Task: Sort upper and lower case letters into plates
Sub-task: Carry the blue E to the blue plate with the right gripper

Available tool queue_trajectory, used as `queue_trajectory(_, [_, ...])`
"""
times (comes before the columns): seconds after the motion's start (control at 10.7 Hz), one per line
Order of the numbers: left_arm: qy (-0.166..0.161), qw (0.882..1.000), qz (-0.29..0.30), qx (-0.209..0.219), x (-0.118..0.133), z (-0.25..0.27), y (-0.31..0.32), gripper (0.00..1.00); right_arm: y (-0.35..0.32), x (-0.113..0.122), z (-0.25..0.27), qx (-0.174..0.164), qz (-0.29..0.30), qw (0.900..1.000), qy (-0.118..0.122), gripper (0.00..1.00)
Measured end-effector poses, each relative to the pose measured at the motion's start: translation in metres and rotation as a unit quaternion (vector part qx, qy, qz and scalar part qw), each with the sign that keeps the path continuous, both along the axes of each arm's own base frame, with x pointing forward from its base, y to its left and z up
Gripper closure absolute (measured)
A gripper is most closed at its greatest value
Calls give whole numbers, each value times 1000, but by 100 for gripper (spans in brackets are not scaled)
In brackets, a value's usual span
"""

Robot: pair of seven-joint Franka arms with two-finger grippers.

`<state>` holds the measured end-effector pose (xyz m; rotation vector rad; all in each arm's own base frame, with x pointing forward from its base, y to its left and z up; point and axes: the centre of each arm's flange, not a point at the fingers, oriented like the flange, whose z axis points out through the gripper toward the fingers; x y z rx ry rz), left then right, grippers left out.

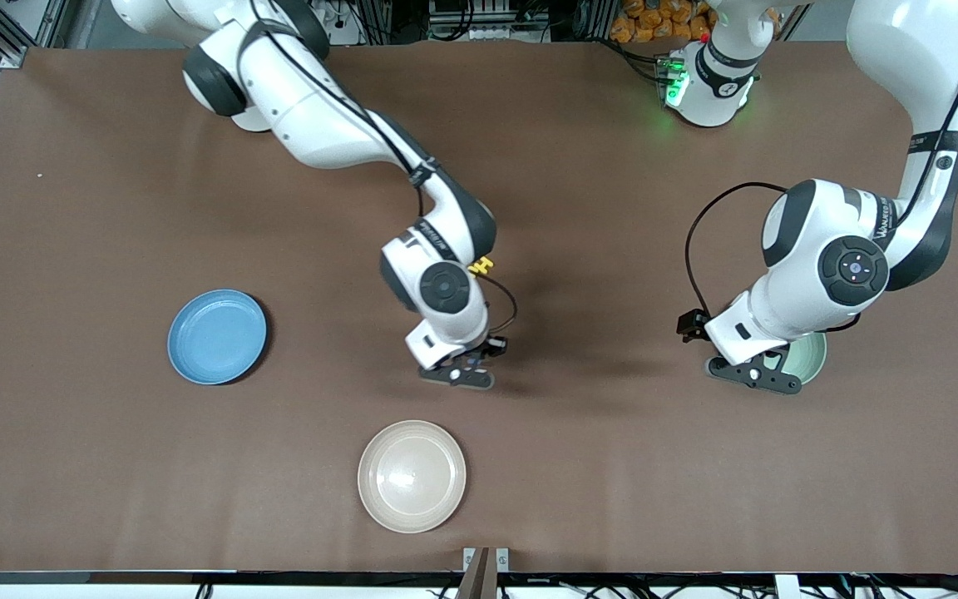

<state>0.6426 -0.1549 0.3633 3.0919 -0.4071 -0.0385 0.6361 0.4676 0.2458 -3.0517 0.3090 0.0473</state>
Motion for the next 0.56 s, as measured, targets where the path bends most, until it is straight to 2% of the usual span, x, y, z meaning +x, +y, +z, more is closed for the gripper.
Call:
queue_trajectory(0.28, [2, 1000, 13, 0, -6, 0, -21, 0, -91, 39, 53, -14, -18, 998, 52, 70])
queue_trajectory(0.56, [6, 999, 34, 2, -39, -2, -113, 0, -233, 79, 74, -22, -30, 993, 109, 70])
